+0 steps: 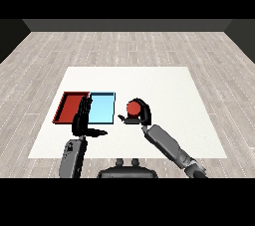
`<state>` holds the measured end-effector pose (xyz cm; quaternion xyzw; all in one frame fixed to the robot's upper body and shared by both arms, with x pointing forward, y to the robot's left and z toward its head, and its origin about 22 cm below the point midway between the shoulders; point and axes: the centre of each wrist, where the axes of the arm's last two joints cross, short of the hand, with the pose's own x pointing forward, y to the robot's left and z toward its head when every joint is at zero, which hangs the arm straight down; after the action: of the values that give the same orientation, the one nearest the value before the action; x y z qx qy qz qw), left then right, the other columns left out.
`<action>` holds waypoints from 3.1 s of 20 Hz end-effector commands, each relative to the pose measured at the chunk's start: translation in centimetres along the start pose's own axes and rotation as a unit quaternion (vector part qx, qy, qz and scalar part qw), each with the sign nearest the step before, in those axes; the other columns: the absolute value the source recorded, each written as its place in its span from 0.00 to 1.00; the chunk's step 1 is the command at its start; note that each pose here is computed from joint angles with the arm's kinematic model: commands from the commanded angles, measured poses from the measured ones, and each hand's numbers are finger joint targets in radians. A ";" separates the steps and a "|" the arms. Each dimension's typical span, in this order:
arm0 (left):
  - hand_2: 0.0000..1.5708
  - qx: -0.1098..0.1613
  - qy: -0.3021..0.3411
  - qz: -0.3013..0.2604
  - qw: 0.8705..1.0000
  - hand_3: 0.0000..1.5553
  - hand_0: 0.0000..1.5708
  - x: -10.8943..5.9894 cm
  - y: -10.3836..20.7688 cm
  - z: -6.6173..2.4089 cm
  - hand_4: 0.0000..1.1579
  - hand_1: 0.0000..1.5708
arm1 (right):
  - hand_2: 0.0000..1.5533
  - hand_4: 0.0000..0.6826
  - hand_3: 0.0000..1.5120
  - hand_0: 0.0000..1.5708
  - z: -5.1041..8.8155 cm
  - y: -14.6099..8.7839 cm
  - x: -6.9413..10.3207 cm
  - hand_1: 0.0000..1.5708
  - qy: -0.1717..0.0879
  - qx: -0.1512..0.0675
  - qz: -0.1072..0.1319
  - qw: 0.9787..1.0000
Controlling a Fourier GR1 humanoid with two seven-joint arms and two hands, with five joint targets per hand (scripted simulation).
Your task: Pick the red can and put it in the red box
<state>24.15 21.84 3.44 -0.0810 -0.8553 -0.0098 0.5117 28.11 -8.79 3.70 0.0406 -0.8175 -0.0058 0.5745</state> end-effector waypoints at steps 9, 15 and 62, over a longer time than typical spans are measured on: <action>0.00 -0.045 0.043 -0.017 0.998 0.00 0.00 -0.2 -5.5 -1.51 0.00 0.00 | 0.90 0.92 0.91 0.92 -4.1 -1.5 3.2 0.92 -0.053 0.001 -0.010 0.999; 0.00 -0.054 0.068 -0.013 0.996 0.00 0.00 0.4 -9.1 -1.92 0.00 0.00 | 0.92 0.93 0.93 0.91 -2.5 -1.6 2.6 0.91 -0.072 0.003 -0.014 0.997; 0.00 -0.058 0.134 0.044 0.988 0.00 0.00 -6.7 -13.3 -3.79 0.00 0.00 | 0.94 0.93 0.93 0.96 -0.6 1.7 2.2 0.96 -0.101 0.059 -0.065 0.991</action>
<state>27.59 8.07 0.07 -0.1473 -0.7628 -0.0638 0.6264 27.45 -6.68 7.31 0.1323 -0.8663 -0.0005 0.4817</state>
